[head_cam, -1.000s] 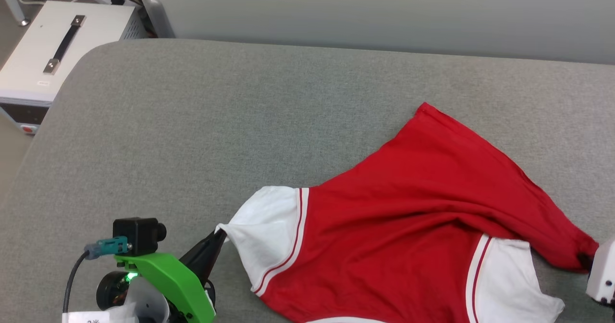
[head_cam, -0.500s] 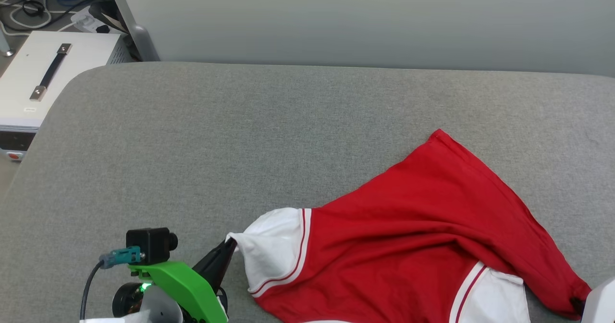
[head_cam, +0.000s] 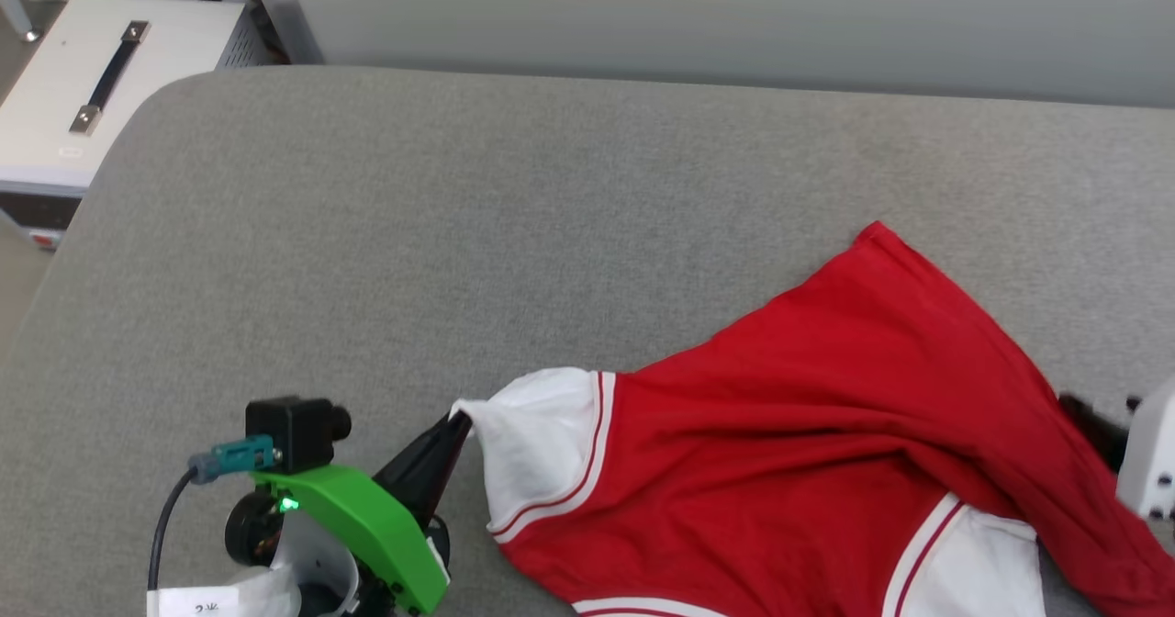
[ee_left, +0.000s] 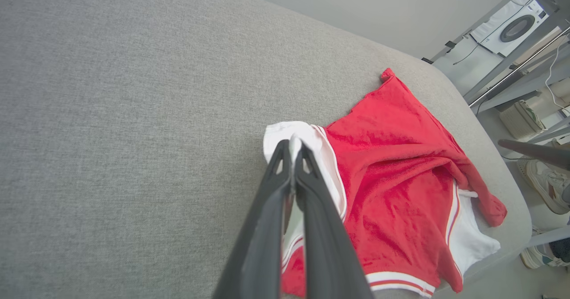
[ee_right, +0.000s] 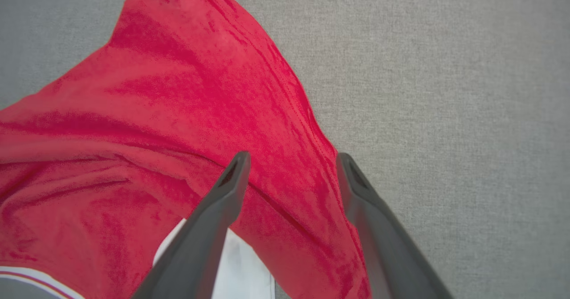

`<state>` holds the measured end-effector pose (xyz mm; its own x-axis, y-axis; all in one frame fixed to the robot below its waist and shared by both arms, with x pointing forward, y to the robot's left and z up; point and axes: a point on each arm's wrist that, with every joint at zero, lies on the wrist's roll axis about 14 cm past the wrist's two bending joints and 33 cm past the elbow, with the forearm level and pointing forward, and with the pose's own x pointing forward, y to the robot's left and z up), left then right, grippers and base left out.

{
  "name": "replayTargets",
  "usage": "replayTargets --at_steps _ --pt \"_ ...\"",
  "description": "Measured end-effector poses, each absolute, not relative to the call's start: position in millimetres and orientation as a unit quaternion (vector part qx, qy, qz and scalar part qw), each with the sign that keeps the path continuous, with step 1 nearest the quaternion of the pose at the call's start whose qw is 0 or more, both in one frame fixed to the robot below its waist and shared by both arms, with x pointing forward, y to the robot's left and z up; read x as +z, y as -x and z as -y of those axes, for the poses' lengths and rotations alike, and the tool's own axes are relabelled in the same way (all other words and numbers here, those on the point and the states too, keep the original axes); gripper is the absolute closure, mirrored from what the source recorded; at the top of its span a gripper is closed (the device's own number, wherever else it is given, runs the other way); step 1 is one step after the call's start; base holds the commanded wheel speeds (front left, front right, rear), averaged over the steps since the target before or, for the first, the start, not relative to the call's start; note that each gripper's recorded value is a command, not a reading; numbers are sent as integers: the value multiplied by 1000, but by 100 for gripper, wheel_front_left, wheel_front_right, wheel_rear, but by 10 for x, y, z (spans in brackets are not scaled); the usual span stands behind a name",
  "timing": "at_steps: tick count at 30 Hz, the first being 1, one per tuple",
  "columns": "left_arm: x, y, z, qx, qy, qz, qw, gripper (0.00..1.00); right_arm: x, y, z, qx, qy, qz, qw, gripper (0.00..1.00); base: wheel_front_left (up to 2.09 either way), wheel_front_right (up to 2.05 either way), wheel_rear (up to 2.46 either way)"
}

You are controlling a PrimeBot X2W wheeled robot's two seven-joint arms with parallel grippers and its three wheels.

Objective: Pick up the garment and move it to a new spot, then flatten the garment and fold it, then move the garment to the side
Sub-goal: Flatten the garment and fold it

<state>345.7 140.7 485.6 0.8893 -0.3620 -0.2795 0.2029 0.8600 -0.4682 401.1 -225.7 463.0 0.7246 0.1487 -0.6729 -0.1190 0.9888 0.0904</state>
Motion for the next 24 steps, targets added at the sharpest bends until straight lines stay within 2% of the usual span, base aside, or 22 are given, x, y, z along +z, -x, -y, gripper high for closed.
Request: replayTargets --at_steps 6,15,24 --pt "4910 -3588 -1399 -156 209 -174 950 100 4854 -4556 1882 128 18 -361 923 0 0 0 0" --pt "4855 -3656 -1430 -146 217 -181 948 100 4625 -5249 1535 163 71 -406 897 0 0 0 0" --pt "4693 -3634 -1562 -113 227 -202 946 100 4110 -5524 1343 182 101 -461 862 0 0 0 0"
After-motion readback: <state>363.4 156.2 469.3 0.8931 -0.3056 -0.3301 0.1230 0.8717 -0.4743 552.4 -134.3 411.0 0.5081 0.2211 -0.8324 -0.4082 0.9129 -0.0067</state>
